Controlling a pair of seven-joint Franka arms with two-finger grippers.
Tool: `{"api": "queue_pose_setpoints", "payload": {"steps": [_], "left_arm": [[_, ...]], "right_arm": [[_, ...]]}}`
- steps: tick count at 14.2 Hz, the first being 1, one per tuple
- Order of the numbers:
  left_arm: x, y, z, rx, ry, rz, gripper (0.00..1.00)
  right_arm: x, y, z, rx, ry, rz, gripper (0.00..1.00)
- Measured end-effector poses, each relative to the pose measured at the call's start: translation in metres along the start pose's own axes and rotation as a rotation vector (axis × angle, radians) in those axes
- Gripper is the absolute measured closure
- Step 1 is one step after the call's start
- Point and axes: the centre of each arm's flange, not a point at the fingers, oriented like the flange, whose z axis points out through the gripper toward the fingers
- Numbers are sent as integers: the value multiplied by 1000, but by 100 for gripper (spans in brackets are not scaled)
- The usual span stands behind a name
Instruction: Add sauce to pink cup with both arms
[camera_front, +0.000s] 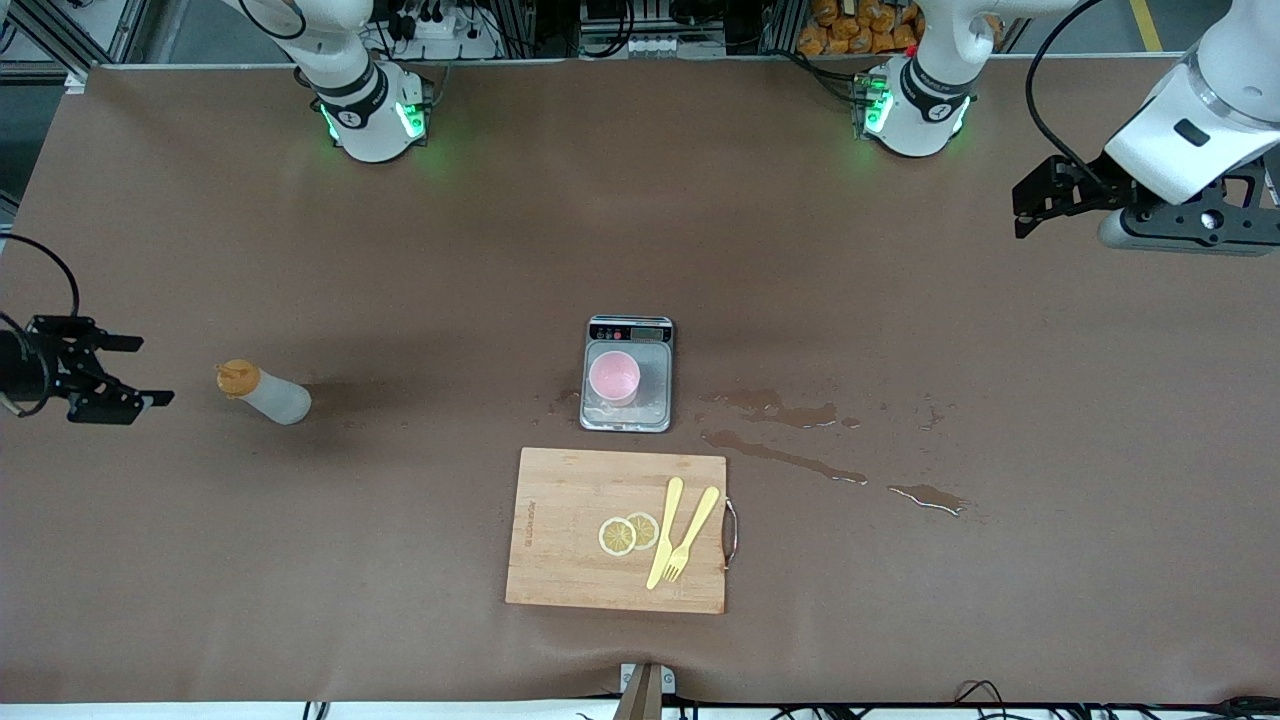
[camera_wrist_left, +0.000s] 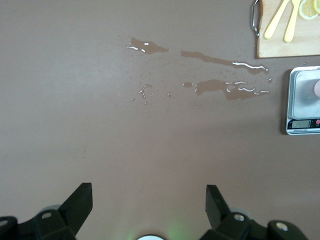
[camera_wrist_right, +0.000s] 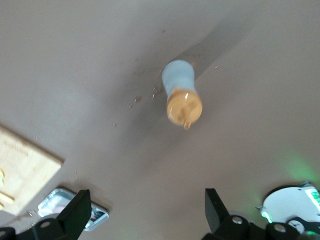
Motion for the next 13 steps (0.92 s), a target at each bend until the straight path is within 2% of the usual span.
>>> {"api": "queue_pose_setpoints", "payload": {"steps": [2,4,7,8,10,13], "left_arm": [[-1,1,0,1,-6,3,0],[-1,1,1,1,-7,3,0],[0,2,2,-2,-12,3,0],[0,2,3,-2,-14,3,0],[1,1,4,-2,-12,1,0],[5,-11,1,-6,19,-22,0]], "right_arm": [[-61,-30,-17,-87,68,-87,0],[-112,-52,-29,-130,124,-173,0],[-150,-42,-66,-122,188,-392,0],[-157,-33,-78,-116,203,-425,0],[-169,-21,-87,-110,218,-447,0],[-181,-14,-72,-94,255,-458,0]]}}
